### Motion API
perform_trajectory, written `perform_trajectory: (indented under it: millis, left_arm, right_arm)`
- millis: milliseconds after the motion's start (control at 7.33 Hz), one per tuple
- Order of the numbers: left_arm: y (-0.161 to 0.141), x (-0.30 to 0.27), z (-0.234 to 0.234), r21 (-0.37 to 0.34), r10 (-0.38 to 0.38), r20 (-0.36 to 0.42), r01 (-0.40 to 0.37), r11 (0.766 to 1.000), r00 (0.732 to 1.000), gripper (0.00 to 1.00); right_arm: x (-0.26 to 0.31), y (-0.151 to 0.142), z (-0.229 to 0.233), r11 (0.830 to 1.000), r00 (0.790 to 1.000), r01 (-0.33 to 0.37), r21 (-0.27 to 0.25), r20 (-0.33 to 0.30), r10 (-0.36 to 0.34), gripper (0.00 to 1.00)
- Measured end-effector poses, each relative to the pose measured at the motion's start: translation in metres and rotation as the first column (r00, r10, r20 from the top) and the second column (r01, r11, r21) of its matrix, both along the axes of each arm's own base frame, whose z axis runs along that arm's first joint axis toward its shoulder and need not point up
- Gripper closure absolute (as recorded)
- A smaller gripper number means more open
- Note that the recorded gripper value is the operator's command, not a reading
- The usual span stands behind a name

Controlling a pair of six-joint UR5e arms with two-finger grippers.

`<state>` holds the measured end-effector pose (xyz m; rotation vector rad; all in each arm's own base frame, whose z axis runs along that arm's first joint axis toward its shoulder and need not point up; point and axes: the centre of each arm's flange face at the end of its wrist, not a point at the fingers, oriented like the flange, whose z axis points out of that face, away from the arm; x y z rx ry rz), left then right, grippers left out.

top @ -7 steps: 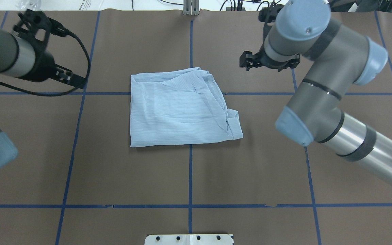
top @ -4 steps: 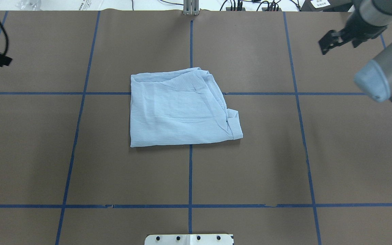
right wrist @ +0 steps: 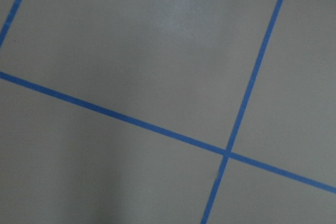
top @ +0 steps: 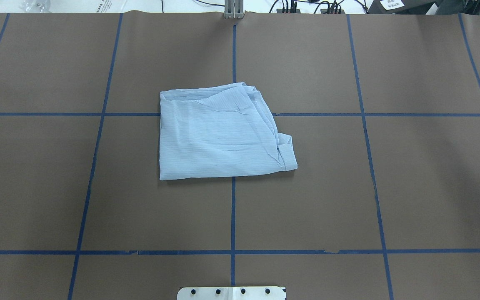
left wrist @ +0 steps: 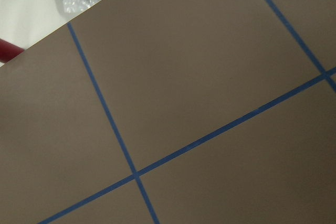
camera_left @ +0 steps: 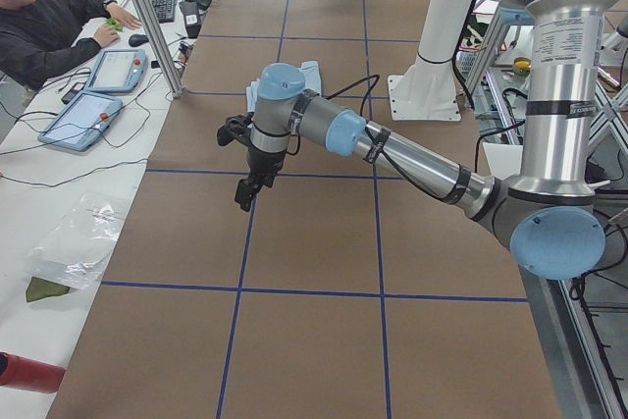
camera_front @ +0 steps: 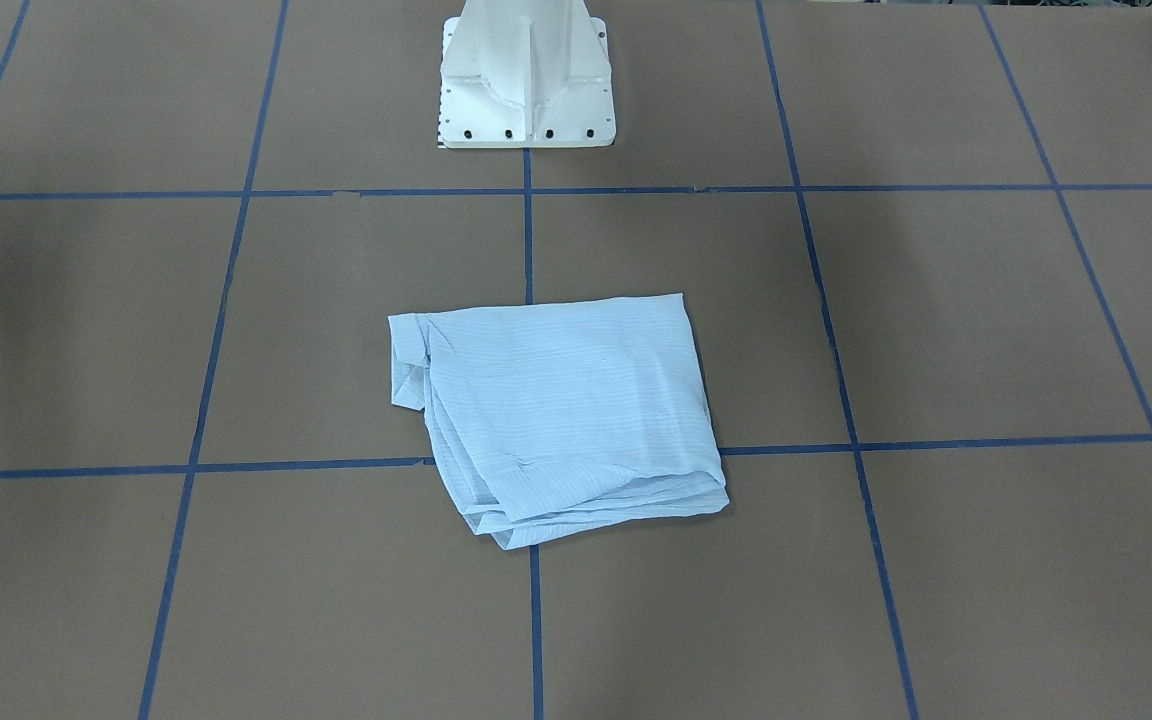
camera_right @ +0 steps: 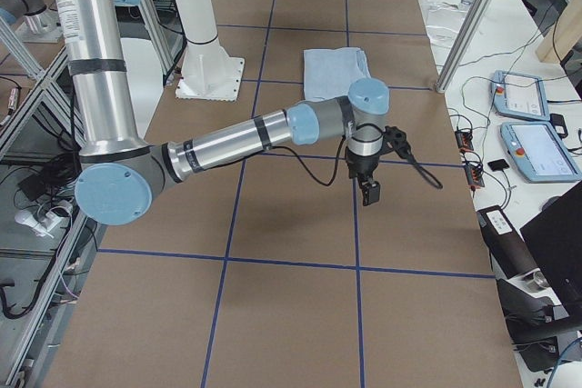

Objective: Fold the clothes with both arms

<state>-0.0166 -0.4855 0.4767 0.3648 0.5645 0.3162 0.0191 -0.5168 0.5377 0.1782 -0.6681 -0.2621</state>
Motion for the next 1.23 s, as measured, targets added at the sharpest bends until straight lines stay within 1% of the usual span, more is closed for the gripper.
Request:
perform_trajectory:
  millis: [136,273,409,545,682,818,955,1091,1227]
  left_arm:
    - [0.0,-0.007,0.03,-0.06,-0.011,0.009,0.012,0.998,1.0,0.0]
    - [0.001,-0.018,0.055,-0.106,-0.028,0.015,0.03,0.994,0.999,0.0]
    - [0.005,-0.027,0.073,-0.141,-0.045,0.015,0.046,0.989,0.999,0.0]
    - [0.016,-0.033,0.088,-0.176,-0.049,-0.02,0.045,0.983,0.999,0.0]
    - [0.034,-0.037,0.107,-0.202,-0.03,-0.083,0.013,0.979,0.996,0.0]
    - [0.053,-0.044,0.121,-0.2,-0.007,-0.122,-0.018,0.98,0.992,0.0]
    - [0.065,-0.053,0.13,-0.208,-0.005,-0.138,-0.024,0.978,0.99,0.0]
    - [0.069,-0.057,0.142,-0.227,-0.007,-0.145,-0.026,0.974,0.989,0.0]
    - [0.069,-0.058,0.151,-0.239,-0.008,-0.147,-0.027,0.971,0.989,0.0]
  right_arm:
    - [0.018,0.045,0.048,0.998,1.0,-0.014,-0.065,0.023,0.016,0.0]
    - [0.026,0.08,0.081,0.994,0.999,-0.024,-0.105,0.035,0.028,0.0]
    - [0.029,0.103,0.1,0.992,0.999,-0.028,-0.125,0.041,0.033,0.0]
    - [0.03,0.115,0.107,0.992,0.998,-0.029,-0.125,0.048,0.035,0.0]
    - [0.03,0.117,0.106,0.993,0.998,-0.031,-0.112,0.056,0.038,0.0]
    - [0.03,0.116,0.104,0.994,0.997,-0.035,-0.102,0.06,0.041,0.0]
    - [0.029,0.115,0.103,0.994,0.997,-0.037,-0.101,0.064,0.043,0.0]
    - [0.028,0.115,0.104,0.994,0.996,-0.033,-0.106,0.083,0.042,0.0]
    - [0.025,0.115,0.105,0.993,0.992,-0.026,-0.115,0.119,0.04,0.0]
